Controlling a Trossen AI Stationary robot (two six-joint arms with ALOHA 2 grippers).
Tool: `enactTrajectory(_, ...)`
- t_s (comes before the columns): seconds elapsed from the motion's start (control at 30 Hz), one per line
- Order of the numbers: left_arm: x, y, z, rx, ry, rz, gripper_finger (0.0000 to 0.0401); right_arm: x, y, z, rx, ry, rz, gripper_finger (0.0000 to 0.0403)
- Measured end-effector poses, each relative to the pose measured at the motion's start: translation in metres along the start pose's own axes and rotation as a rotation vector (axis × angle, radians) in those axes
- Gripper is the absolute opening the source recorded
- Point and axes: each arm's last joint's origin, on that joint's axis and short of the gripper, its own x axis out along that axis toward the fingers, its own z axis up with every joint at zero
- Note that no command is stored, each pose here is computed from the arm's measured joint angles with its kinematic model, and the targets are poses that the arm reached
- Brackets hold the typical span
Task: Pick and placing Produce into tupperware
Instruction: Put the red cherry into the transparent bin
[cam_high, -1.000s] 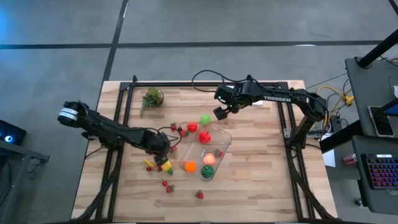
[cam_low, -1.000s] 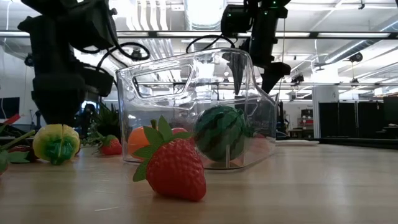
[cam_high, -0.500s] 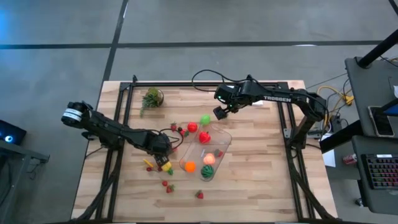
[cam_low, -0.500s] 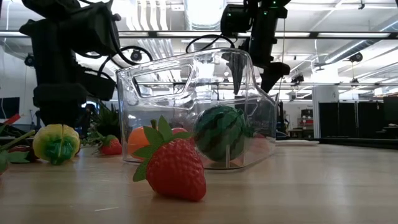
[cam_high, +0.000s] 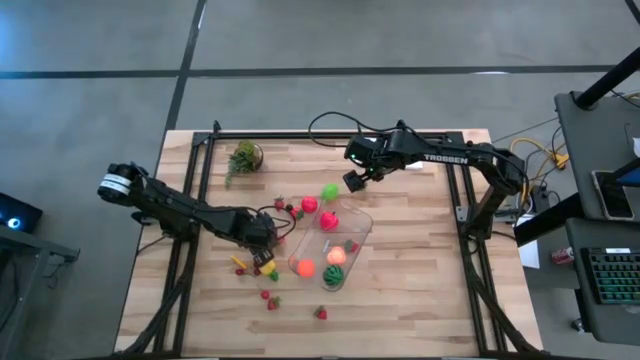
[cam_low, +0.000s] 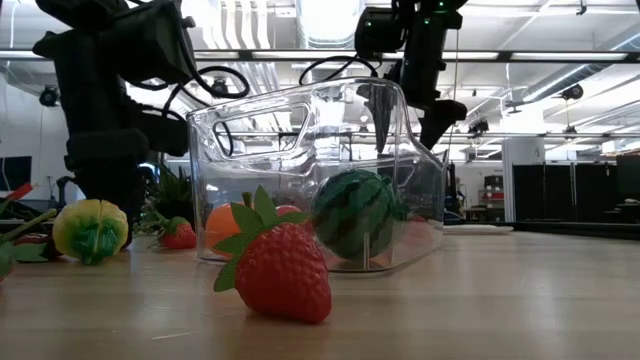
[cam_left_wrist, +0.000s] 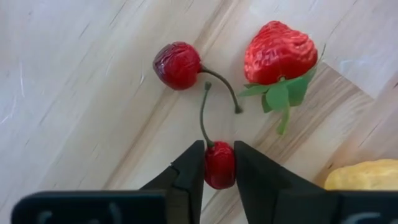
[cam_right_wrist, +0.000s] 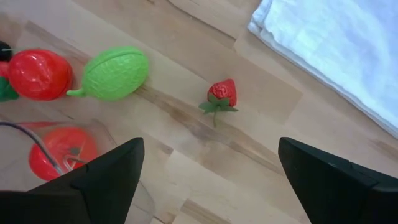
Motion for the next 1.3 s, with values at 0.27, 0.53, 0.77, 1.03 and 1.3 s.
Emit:
enactTrajectory(0.27,-0.003,-0.002,0.003,-0.001,-0.004,-0.005,0.0056,0.000,0.000,0.000,0.001,0.001,0.000,0.0363)
enactTrajectory(0.53,-0.036,-0.015,0.024,0.065,-0.057,-0.008,0.0056,-0.019,-0.005,-0.002,0.059,-0.081,-0.004,0.0363)
enactTrajectory(0.77,-0.078,-0.031,0.052,0.126,-0.211,-0.028,0.0056,-0.056,-0.014,-0.011,0.127,-0.199,0.021,0.0363)
enactTrajectory(1.03,-0.108,-0.056,0.081,0.176,-0.469,-0.258,0.0056,-0.077,-0.014,-0.034,0.134,-0.172,0.026,0.0363)
enactTrajectory(1.3,-0.105,-0.071,0.090,0.178,-0.509,-0.417,0.0059,-0.082,-0.002,-0.057,0.068,-0.147,0.007,0.0363)
